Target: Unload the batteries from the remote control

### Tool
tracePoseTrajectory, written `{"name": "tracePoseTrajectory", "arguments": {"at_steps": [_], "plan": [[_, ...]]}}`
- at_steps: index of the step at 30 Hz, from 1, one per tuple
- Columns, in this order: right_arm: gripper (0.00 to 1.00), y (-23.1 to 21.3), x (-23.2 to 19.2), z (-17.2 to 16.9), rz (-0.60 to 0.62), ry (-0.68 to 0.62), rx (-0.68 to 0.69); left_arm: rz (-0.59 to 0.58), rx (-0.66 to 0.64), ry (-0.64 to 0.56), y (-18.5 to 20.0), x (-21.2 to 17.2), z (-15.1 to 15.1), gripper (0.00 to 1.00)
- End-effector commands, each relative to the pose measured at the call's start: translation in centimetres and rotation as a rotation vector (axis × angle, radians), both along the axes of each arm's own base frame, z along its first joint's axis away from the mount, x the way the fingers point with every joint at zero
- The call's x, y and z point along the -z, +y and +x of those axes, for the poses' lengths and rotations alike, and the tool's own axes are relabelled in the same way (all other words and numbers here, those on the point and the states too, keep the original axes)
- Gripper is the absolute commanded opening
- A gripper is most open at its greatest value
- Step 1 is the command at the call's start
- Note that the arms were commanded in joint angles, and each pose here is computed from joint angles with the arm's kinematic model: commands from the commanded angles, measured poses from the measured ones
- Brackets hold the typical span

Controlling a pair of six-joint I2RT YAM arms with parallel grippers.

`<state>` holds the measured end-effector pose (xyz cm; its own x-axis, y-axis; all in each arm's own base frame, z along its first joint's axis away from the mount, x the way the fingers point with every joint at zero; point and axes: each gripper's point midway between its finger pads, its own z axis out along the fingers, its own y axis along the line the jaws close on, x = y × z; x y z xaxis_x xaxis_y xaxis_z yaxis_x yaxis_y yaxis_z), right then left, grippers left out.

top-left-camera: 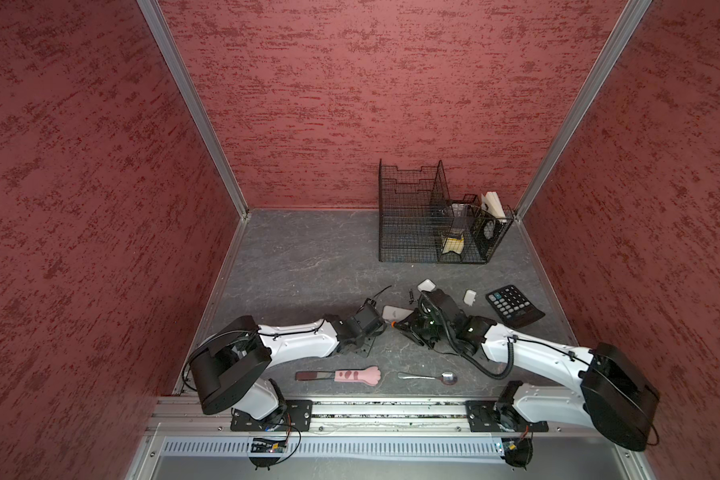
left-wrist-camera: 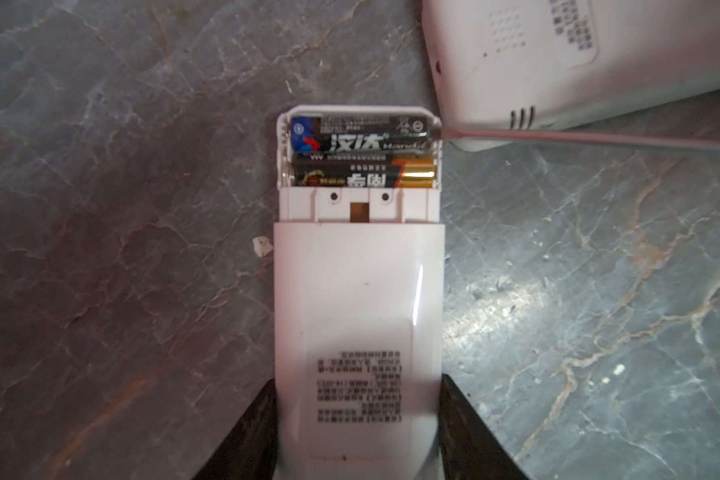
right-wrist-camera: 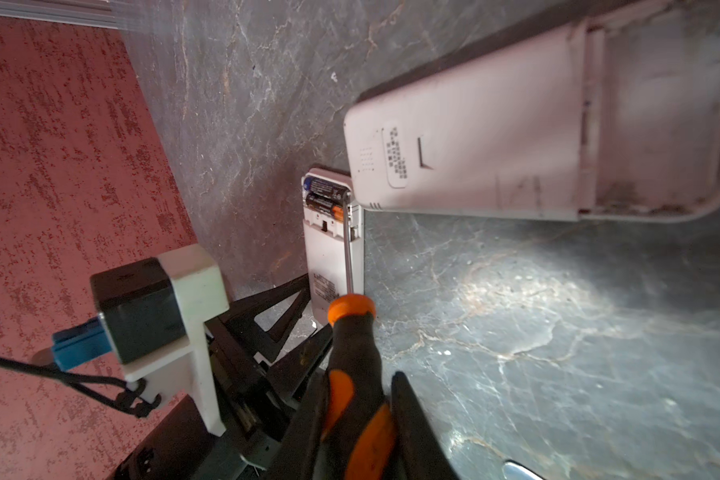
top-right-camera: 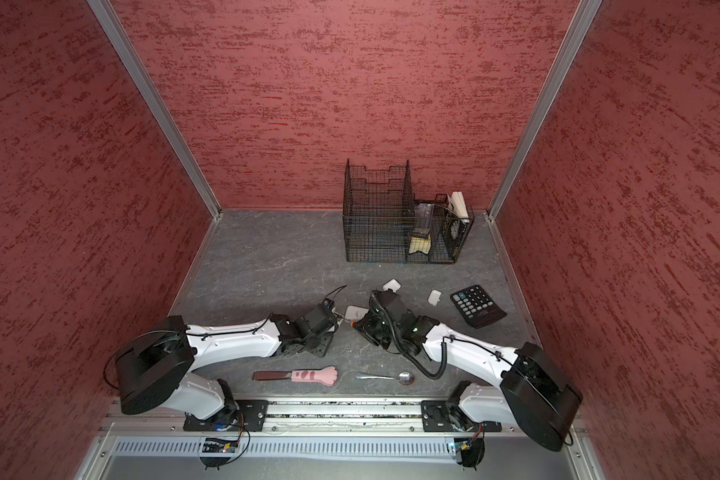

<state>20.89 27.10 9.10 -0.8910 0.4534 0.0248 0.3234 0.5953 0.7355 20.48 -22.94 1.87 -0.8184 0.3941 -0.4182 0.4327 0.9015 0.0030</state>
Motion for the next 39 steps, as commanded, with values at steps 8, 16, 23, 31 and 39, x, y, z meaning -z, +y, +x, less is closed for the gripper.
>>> {"name": "tracePoseTrajectory", "arguments": {"at_steps": [8,16,23,31,39], "plan": [[0.0,-0.2,0.5,0.4,0.01,0.023,0.049,0.009,0.013,0.005,0.2,0.5,-0.1,0.52],[0.0,1.2,0.0,0.9,0.038,0.018,0.012,0.006,0.031,0.006,-0.1,0.6,-0.2,0.5],[0.0,2.9,-1.2,1.5,0.105,-0.018,-0.043,-0.002,0.056,0.012,-0.4,0.8,-0.5,0.46],[0.0,4.0,-3.0,2.1,0.143,-0.078,-0.084,-0.003,0.077,0.013,-0.7,0.8,-0.8,0.44],[0.0,4.6,-4.6,2.6,0.174,-0.137,-0.111,-0.001,0.089,0.014,-0.9,0.9,-1.0,0.43]]}}
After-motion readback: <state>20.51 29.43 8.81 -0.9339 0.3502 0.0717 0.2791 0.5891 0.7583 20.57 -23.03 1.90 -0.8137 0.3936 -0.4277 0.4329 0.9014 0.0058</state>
